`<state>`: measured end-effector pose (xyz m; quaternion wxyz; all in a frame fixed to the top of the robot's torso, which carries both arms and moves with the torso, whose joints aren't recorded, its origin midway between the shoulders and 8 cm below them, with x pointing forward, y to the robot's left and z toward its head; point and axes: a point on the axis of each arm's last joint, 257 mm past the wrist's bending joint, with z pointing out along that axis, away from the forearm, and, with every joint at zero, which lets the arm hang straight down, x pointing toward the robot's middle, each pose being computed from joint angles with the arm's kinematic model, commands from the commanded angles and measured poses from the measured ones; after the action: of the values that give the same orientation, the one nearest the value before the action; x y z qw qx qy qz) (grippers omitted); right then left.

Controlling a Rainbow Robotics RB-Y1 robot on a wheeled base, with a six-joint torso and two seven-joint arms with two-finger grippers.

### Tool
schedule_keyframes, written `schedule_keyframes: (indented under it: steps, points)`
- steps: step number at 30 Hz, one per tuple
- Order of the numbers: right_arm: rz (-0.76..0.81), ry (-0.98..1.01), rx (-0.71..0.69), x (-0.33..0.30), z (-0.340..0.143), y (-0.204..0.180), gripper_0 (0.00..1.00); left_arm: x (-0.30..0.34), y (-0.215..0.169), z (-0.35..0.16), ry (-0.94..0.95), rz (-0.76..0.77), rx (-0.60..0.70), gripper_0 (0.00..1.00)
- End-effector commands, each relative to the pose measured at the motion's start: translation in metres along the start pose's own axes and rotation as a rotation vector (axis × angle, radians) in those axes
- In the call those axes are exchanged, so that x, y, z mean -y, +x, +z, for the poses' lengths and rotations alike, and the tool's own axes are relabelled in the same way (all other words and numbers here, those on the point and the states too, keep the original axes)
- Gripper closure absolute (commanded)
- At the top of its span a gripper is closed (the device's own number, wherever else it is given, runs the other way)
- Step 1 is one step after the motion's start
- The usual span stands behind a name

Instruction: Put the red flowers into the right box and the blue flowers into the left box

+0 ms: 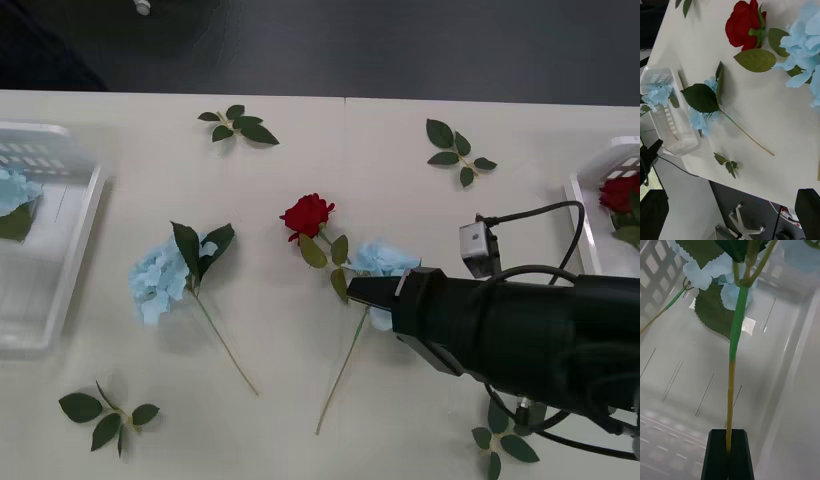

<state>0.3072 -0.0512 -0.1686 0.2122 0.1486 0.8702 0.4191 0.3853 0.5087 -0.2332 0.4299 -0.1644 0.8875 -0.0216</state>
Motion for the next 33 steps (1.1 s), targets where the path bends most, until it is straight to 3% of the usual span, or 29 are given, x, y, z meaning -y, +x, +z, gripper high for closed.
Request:
schedule_keyframes:
  steps: [1, 10, 12, 14, 15, 18, 27, 33]
  points:
    - [0.086, 0.023, 0.033, 0.008, 0.018, -0.004, 0.0, -0.009, -0.033, 0.01, -0.048, 0.061, 0.037, 0.99]
    - [0.112, 0.202, 0.095, 0.068, 0.063, -0.016, 0.0, -0.026, -0.038, 0.039, -0.088, 0.058, 0.03, 0.98]
    - [0.105, 0.249, 0.099, 0.079, 0.067, -0.018, 0.0, -0.025, -0.039, 0.039, -0.089, 0.062, 0.033, 0.92]
    - [0.113, 0.294, 0.099, 0.088, 0.072, -0.019, 0.0, -0.025, -0.039, 0.039, -0.088, 0.061, 0.033, 0.62]
    - [0.116, 0.308, 0.098, 0.089, 0.074, -0.019, 0.0, -0.024, -0.039, 0.039, -0.084, 0.059, 0.033, 0.33]
    - [0.118, 0.328, 0.104, 0.092, 0.076, -0.023, 0.0, -0.02, -0.041, 0.039, -0.068, 0.053, 0.04, 0.03]
    - [0.099, 0.466, 0.086, 0.122, 0.077, -0.022, 0.0, 0.01, -0.046, 0.03, 0.038, 0.003, 0.067, 0.0]
    - [0.119, 0.527, 0.068, 0.134, 0.08, -0.022, 0.0, 0.039, -0.044, 0.013, 0.128, -0.165, 0.072, 0.0]
